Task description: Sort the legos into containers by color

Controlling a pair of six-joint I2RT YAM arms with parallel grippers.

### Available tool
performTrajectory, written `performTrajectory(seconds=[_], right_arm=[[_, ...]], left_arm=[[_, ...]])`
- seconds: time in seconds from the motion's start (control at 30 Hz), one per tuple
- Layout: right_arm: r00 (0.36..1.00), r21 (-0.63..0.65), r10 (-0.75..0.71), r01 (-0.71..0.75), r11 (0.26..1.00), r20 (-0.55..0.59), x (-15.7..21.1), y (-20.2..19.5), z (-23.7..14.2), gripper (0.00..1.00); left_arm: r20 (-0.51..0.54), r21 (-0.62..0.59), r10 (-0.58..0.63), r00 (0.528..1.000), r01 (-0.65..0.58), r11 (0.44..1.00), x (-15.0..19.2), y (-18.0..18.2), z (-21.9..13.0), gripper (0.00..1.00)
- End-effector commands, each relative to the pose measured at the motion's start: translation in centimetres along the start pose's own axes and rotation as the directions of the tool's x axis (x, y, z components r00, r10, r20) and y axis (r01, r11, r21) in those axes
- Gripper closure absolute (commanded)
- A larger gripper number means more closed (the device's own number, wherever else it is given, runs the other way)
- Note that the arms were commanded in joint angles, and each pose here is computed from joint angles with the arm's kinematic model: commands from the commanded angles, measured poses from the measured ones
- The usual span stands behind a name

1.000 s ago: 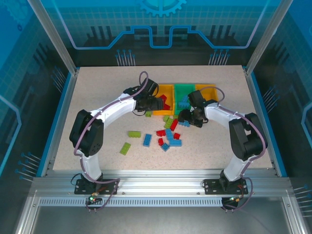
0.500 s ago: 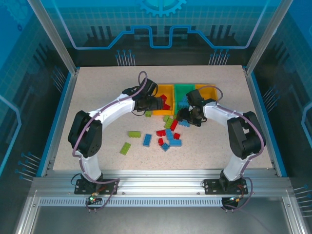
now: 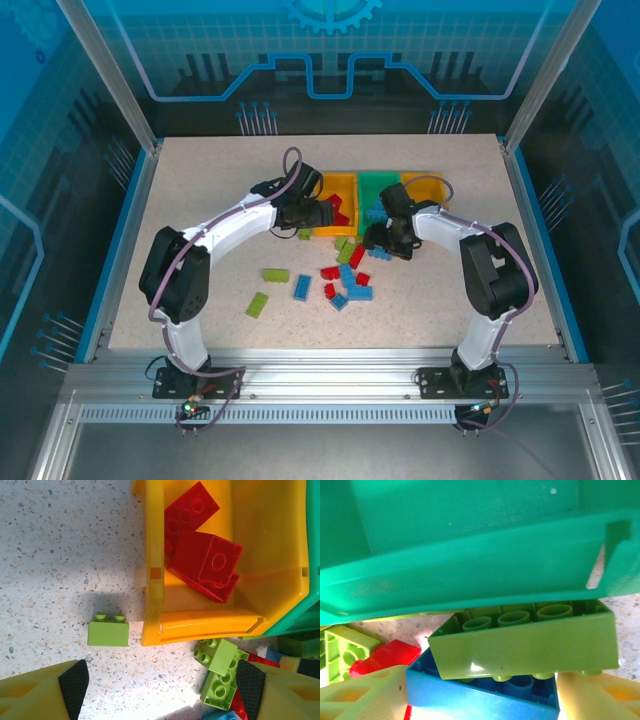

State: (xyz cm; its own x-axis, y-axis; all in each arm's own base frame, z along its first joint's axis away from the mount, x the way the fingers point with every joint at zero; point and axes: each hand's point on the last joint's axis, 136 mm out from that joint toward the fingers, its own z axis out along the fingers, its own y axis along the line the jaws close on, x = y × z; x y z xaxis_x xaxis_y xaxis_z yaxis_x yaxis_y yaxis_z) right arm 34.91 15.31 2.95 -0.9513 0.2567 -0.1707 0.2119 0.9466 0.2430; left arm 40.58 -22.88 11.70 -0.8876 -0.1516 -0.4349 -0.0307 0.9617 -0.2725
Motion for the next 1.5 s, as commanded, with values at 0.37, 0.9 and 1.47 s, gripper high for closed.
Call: performTrajectory(seconds=[0.37, 0.9, 1.47], right_arm=[[0.995, 0.073, -0.091, 0.093, 0.993, -0.031, 0.5, -0.8, -0.3, 0.29], [0.992, -0.056, -0.126, 0.127, 0.99, 0.034, -0.1, 2.4, -6.2, 0.37], [0.985, -0.05, -0.089, 0.097, 0.994, 0.148, -10.0, 3.7, -6.5, 0.37]], left_arm=[[0.019, 0.006, -0.04, 0.999, 0.04, 0.999, -0.3, 0.7, -1.0, 0.18], [0.031, -0.026, -0.076, 0.997, 0.077, 0.997, 0.6, 2.9, -1.7, 0.18], [-0.037, -0.122, -0.092, 0.995, 0.087, 0.989, 5.1, 6.6, -1.9, 0.18]])
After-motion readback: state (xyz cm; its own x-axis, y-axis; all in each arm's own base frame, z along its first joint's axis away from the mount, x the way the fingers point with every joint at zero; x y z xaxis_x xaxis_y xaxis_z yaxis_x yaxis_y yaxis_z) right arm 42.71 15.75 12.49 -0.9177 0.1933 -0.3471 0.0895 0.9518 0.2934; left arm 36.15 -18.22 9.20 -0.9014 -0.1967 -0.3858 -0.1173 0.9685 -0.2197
